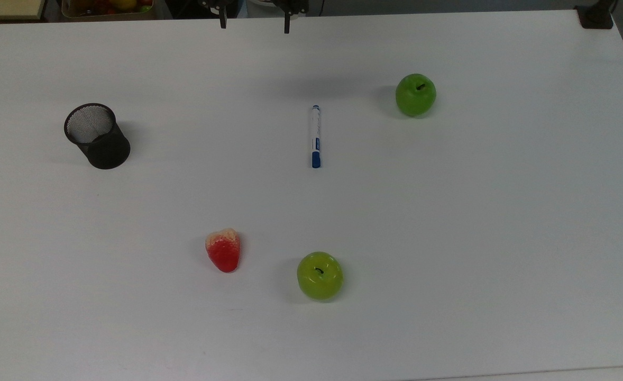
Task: Place marker
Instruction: 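Move the gripper down toward the blue-capped white marker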
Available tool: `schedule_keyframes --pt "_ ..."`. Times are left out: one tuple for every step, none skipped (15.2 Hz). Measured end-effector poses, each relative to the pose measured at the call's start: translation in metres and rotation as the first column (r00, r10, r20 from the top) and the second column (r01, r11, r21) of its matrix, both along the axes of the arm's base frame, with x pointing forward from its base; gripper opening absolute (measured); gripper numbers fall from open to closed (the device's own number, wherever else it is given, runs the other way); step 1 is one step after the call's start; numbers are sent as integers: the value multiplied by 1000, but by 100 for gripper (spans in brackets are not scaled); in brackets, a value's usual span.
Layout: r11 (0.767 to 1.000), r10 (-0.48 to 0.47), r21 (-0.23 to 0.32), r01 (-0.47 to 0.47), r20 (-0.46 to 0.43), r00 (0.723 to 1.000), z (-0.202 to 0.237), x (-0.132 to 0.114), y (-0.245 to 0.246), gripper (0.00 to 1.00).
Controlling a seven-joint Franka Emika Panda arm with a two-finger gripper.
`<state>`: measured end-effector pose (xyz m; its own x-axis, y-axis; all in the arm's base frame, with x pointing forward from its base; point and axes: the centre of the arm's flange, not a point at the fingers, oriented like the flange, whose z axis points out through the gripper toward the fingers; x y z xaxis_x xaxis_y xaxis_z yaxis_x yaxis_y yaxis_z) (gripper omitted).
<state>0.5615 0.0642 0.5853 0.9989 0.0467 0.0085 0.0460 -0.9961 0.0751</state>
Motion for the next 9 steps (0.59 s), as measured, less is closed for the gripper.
schedule_keyframes --pt "1000 1 0 -1 -1 1000 -1 0 0 100" --pt "1000 1 0 -1 -2 1000 -1 0 0 100" --pt "1000 1 0 -1 -2 1000 -1 0 0 100" --pt "1000 1 0 -1 -2 1000 -1 0 0 100" --pt "1000 1 0 -1 -3 1000 -1 0 0 100" --pt "1000 2 0 -2 -3 1000 -2 0 0 100" --pt "1000 3 0 -3 -4 1000 -2 0 1 100" --pt "1000 4 0 -4 -5 1000 -3 0 1 100" --pt "1000 6 0 -6 -7 1000 -3 0 2 100"
